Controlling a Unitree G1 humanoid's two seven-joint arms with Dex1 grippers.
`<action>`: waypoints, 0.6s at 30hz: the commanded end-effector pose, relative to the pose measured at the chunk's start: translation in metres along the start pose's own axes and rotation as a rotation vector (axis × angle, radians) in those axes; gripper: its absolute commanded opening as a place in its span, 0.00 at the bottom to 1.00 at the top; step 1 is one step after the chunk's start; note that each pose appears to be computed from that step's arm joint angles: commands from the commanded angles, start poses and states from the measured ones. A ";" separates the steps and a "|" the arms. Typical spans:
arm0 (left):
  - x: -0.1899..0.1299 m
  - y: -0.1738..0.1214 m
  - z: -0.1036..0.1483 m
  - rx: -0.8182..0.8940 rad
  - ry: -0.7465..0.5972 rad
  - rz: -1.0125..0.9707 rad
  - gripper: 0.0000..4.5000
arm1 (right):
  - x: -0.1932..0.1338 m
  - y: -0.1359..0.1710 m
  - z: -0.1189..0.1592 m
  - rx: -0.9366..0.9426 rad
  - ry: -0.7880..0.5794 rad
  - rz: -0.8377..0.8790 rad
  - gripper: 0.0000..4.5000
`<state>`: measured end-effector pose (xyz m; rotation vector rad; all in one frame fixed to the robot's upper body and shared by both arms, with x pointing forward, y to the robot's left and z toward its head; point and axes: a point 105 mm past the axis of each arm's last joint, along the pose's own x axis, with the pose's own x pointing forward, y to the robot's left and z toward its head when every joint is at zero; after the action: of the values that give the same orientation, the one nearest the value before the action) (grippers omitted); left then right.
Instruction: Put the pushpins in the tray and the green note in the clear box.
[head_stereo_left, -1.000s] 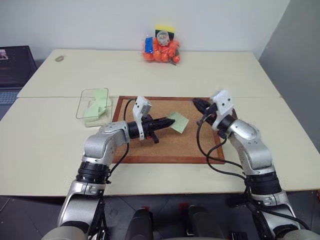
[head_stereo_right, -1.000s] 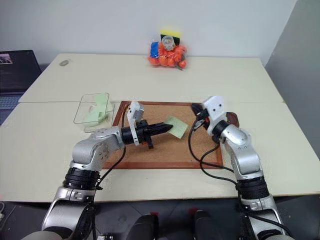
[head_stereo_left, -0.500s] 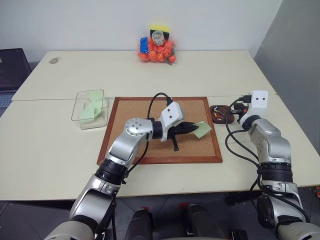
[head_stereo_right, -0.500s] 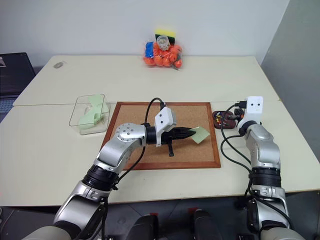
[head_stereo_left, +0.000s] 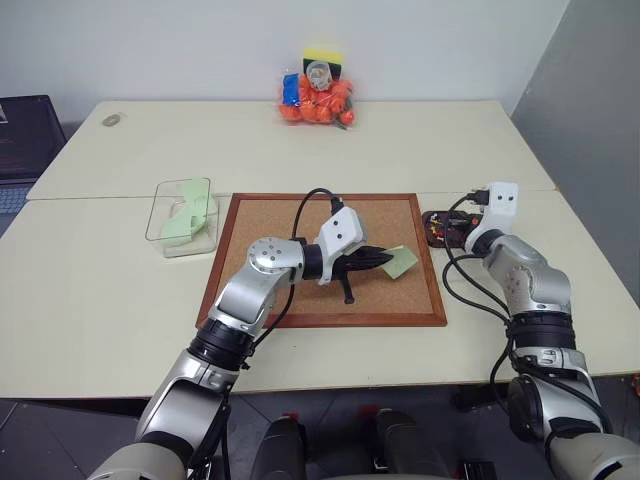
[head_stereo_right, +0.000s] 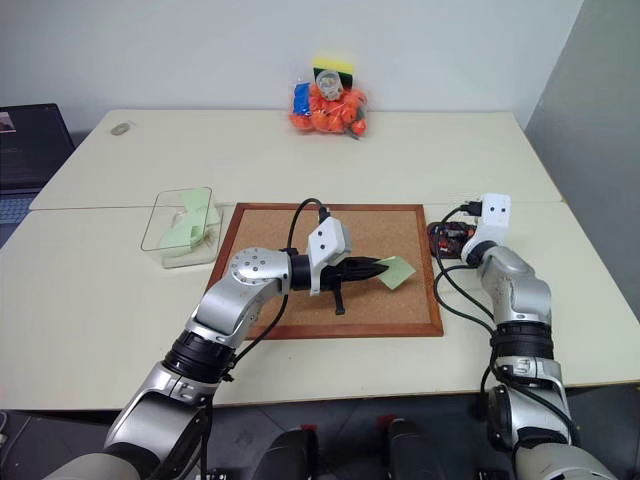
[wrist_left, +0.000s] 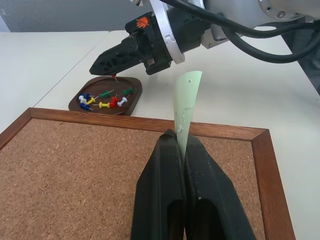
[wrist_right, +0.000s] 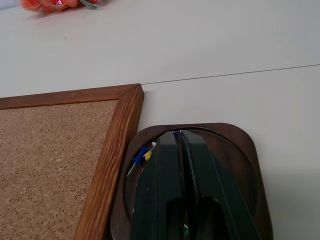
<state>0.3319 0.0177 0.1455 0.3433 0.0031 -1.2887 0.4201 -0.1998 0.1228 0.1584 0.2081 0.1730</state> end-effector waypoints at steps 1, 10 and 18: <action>-0.003 0.001 0.011 0.039 -0.023 0.012 0.00 | 0.004 0.002 0.019 -0.003 -0.066 -0.004 0.13; -0.005 0.003 0.011 0.039 -0.022 0.018 0.00 | 0.005 0.002 0.023 0.003 -0.089 0.000 0.59; -0.008 0.010 0.012 0.019 -0.026 0.046 0.00 | 0.000 0.001 0.026 -0.073 -0.104 0.005 0.95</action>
<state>0.3332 0.0215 0.1446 0.3468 0.0119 -1.2770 0.4253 -0.2000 0.1258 0.1516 0.1834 0.1658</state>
